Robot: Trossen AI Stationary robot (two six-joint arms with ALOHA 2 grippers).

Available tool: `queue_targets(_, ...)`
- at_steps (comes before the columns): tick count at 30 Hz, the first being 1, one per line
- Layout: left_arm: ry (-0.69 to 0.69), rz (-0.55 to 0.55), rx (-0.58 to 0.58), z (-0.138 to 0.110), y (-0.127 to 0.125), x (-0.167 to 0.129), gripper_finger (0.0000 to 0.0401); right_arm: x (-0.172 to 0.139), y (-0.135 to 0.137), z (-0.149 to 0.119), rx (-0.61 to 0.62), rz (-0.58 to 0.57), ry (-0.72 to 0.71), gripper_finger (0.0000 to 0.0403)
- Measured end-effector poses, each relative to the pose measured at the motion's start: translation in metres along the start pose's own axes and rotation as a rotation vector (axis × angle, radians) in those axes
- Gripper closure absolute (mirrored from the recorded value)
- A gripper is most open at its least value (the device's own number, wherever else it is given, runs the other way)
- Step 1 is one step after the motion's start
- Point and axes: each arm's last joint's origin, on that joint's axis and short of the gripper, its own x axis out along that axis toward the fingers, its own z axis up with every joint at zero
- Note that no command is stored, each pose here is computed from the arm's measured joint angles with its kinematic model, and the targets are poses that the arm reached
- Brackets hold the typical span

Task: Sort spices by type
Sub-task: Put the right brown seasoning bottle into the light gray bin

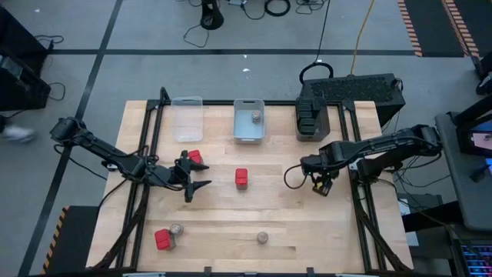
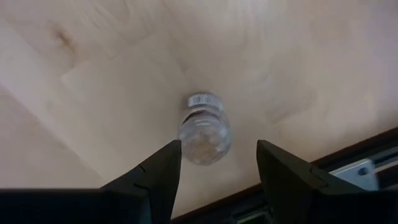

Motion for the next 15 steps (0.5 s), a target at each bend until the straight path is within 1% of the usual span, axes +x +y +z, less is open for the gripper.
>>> queue_targets(2, 0.0, 0.0, 0.001, 0.0001, 0.0, 0.0, 0.0134, 0.0001, 0.0003, -0.0002, 0.01, 0.01, 0.008, 0.021)
queue_targets(5, -0.001, 0.0, 0.005, 0.0001, 0.0, 0.0, 0.0134, 0.0002, 0.0001, 0.0017, -0.05, -0.02, -0.029, 0.021)
queue_targets(8, 0.0, 0.0, 0.004, 0.0, 0.0, 0.0, 0.0134, 0.0, 0.002, 0.0046, -0.093, -0.003, -0.061, 0.021)
queue_targets(9, 0.0, 0.0, 0.0, 0.0, 0.0, 0.0, 0.0134, 0.0, 0.0029, 0.0056, -0.088, 0.009, -0.068, 0.021)
queue_targets(10, 0.0, 0.0, 0.0, 0.0, 0.0, 0.0, 0.0134, -0.0001, 0.0038, 0.006, -0.04, 0.028, -0.066, 0.021)
queue_targets(11, 0.0, 0.0, 0.0, 0.0001, 0.0, 0.0, 0.0134, 0.0, 0.0039, 0.0054, 0.035, 0.038, -0.055, 0.021)
queue_targets(13, 0.0, 0.0, -0.001, 0.0, 0.0, 0.0, 0.0134, 0.0001, 0.0014, 0.0042, 0.16, 0.026, -0.031, 0.021)
queue_targets(15, 0.0, 0.0, 0.0, 0.0001, 0.0, 0.0, 0.0134, 0.0001, -0.0003, 0.0037, 0.203, 0.015, -0.022, 0.0205)
